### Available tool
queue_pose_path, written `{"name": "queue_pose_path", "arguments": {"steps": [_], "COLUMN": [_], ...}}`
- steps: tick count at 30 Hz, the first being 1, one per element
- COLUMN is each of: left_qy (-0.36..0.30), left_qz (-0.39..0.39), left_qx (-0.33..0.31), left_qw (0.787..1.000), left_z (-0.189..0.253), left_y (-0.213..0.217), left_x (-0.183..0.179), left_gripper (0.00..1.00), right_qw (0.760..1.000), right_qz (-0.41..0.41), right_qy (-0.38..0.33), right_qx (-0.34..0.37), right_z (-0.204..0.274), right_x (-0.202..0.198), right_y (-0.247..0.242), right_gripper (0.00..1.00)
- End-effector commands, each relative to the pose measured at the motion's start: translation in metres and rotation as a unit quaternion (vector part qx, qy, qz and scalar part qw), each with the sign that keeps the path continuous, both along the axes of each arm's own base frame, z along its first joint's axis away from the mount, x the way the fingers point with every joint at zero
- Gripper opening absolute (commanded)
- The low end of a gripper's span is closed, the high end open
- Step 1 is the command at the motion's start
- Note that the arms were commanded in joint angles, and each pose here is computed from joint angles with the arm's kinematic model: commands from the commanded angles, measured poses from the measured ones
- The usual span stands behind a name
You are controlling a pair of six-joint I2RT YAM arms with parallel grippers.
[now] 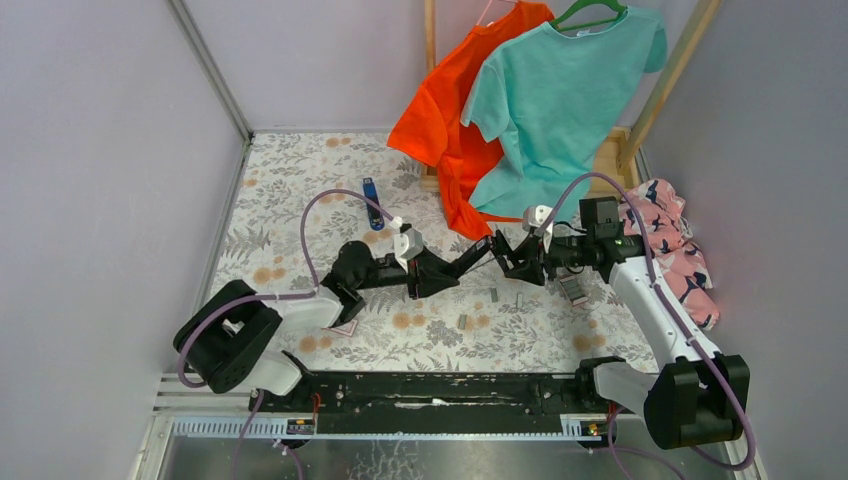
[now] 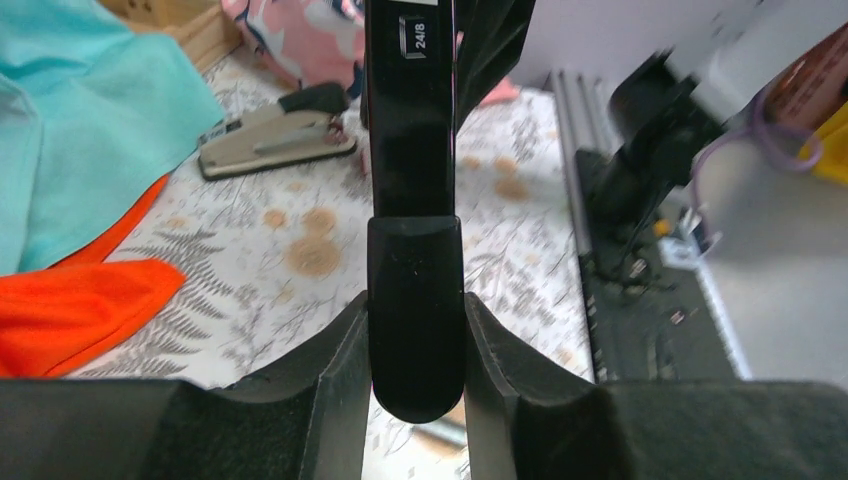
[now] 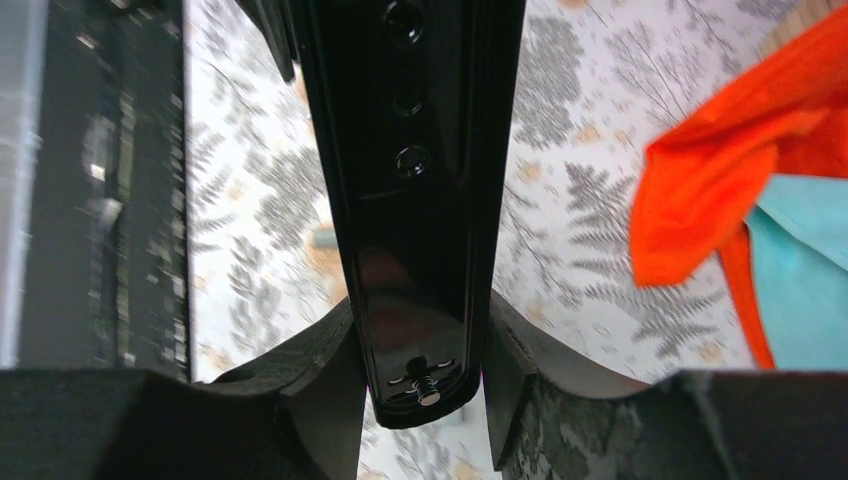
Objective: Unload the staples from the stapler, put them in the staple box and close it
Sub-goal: Unload the staple at the center of the board.
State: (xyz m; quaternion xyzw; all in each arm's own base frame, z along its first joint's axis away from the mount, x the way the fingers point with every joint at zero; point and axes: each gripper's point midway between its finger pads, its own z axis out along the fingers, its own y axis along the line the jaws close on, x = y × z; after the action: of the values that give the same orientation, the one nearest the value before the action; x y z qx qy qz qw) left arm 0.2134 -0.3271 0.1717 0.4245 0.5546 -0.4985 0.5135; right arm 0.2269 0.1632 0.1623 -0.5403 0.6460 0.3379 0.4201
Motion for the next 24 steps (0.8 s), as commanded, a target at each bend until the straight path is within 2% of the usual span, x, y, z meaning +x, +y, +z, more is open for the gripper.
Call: {"name": "queue_pose_path", "arguments": {"steps": [1,5,14,24], "left_qy": [-0.006,0.024,0.056,0.075], "left_qz": [0.002,0.009,0.002,-0.002], "left_qx": [-0.149,-0.198,-0.22,-0.238], "left_qw": [0.989,0.98,0.974,0.968], "left_z": [0.071,0.088,0.099,0.105], "left_y": [0.0,0.004,-0.009,-0.014], "left_x": [-0.014,-0.018,-0.03,-0.036], "left_gripper": [0.0,0.0,0.0,0.0], "right_qw": [0.989,0.979,0.975,0.978], "right_qz": [0.034,0.056,0.055,0.044], "right_qy": [0.083,0.114,0.123,0.11], "right_qx": [0.121,0.16,0.177,0.171], "right_z": [0.055,0.069,0.078,0.083], "right_x": [-0.02,-0.028,-0.031,-0.032], "right_y": [0.023,0.029,0.031,0.03], "right_gripper": [0.03,0.1,0.33,0.71]}}
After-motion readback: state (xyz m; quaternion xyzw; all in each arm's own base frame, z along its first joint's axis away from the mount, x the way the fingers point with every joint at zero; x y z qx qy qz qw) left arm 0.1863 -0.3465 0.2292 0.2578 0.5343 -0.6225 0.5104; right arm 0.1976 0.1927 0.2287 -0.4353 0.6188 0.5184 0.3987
